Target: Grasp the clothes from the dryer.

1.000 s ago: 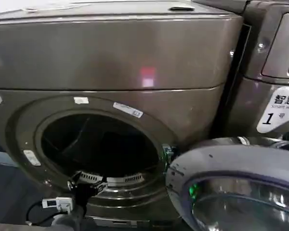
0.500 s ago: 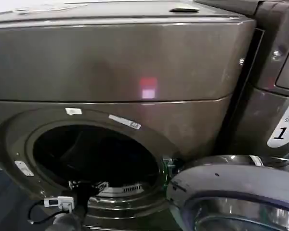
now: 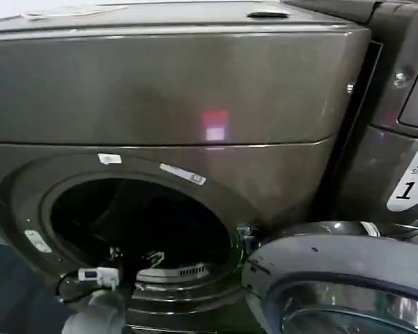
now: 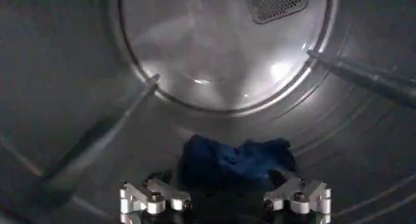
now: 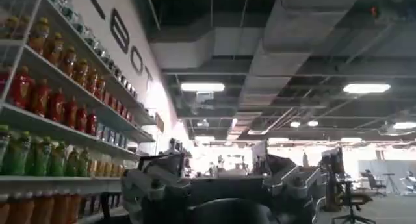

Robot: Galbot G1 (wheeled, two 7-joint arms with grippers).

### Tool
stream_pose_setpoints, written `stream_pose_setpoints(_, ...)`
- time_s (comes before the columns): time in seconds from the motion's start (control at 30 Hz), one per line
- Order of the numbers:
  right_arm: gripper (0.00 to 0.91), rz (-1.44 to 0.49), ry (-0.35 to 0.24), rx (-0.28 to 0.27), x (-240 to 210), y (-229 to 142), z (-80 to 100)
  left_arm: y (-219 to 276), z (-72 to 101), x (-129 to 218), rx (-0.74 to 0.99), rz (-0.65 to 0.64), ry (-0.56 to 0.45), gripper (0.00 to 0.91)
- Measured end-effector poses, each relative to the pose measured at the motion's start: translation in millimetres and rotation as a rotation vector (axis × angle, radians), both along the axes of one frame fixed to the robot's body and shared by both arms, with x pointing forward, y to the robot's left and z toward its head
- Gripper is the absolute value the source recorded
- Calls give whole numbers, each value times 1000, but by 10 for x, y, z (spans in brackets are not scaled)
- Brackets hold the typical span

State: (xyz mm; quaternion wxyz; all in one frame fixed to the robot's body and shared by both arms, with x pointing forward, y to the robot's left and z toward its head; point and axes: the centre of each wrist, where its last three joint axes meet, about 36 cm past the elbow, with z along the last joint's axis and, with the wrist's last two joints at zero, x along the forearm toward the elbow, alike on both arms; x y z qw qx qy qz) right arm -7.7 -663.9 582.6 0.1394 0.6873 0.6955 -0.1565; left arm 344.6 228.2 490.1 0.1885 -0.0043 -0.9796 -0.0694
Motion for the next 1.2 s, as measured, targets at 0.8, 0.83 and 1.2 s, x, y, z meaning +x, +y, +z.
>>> stream_pose_setpoints(0.8,907,11,9,-1,58,-27,8,144,-51,1463,13,-6,-8,907)
stream_pose_setpoints(0.83,907,11,9,-1,57,-27,9,142,-55,1524,16,-8,-4,907)
stream_pose_setpoints(1.2,907,10,15,0,34,-32,9,184,-82,2149,159,-81,87,907)
